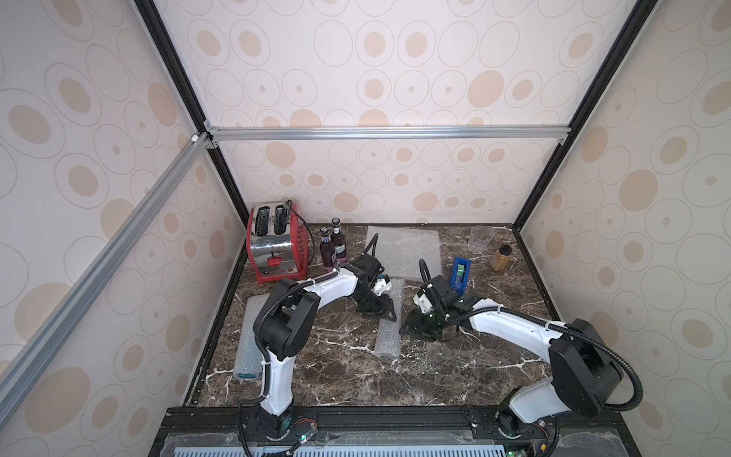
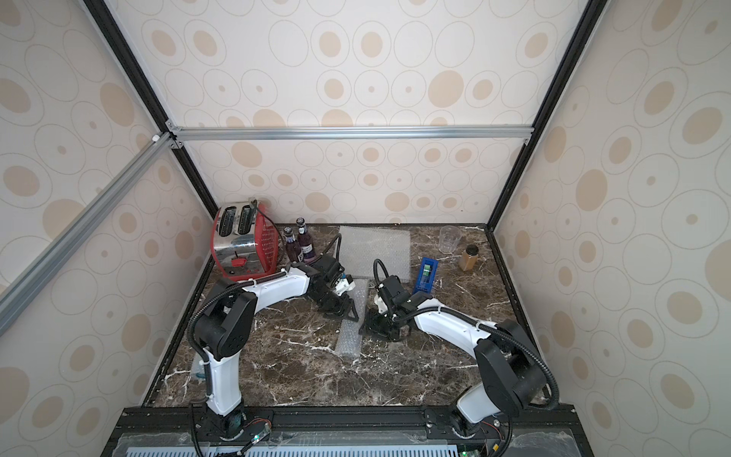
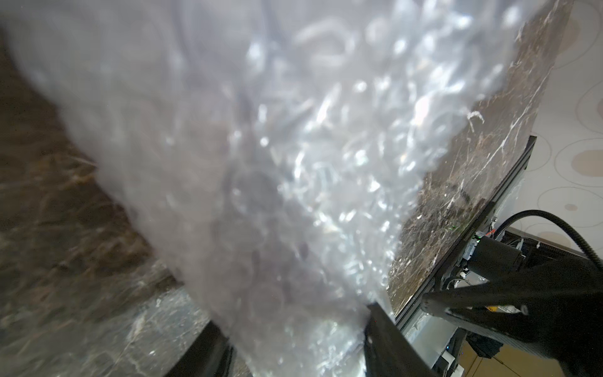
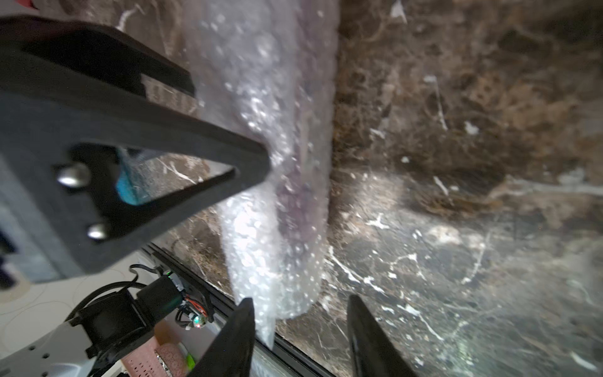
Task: Wrap wine bottles in bubble wrap
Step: Wrap the wine bottle in bubble wrap.
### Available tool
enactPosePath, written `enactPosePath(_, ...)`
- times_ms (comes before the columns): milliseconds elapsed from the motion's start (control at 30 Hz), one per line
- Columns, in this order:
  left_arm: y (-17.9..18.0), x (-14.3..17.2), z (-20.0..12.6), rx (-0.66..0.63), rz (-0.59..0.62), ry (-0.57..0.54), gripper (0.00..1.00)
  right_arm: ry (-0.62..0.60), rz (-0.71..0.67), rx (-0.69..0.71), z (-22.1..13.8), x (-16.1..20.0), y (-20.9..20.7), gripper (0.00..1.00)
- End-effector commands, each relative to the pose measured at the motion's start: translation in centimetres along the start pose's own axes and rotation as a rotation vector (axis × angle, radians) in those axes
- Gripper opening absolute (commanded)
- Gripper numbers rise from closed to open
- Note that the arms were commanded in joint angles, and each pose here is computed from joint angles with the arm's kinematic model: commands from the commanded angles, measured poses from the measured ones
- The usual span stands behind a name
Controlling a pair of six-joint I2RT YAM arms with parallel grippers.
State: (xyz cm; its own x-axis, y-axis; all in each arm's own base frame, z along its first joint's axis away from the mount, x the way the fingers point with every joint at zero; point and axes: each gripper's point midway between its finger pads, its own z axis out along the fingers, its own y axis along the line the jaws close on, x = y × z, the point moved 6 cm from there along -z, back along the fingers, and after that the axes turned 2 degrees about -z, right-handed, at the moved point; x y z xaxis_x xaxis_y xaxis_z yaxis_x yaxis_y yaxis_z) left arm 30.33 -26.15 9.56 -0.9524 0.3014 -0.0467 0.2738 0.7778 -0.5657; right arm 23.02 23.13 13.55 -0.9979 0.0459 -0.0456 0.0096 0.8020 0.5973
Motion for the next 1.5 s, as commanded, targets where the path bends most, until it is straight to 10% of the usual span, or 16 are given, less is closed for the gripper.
enactPosePath(0, 3.9, 1.0, 1.4, -0.173, -0.064, 0.061, 0.58, 0.038, -0.036, -0.045, 1.3, -1.0, 1.1, 0.50)
enactPosePath(400, 2.9, 0.6, 0.3, -0.117, -0.085, 0.027, 0.64, 0.083, -0.070, -0.068, 4.4, -2.1, 0.8, 0.25)
enactPosePath(967, 1.5, -2.2, -0.8, -0.081, -0.088, 0.026, 0.79, 0.098, -0.077, -0.027, 5.0, -2.8, 0.7, 0.25)
enactPosePath(1267, 2.5, -2.5, 0.1, -0.125, -0.099, 0.057, 0.64, 0.103, -0.090, -0.008, 4.6, -2.9, 0.8, 0.26)
enactPosePath(1467, 4.1, -0.9, -0.1, -0.122, -0.129, 0.041, 0.63, 0.051, -0.126, 0.017, 1.3, -2.8, 1.5, 0.44)
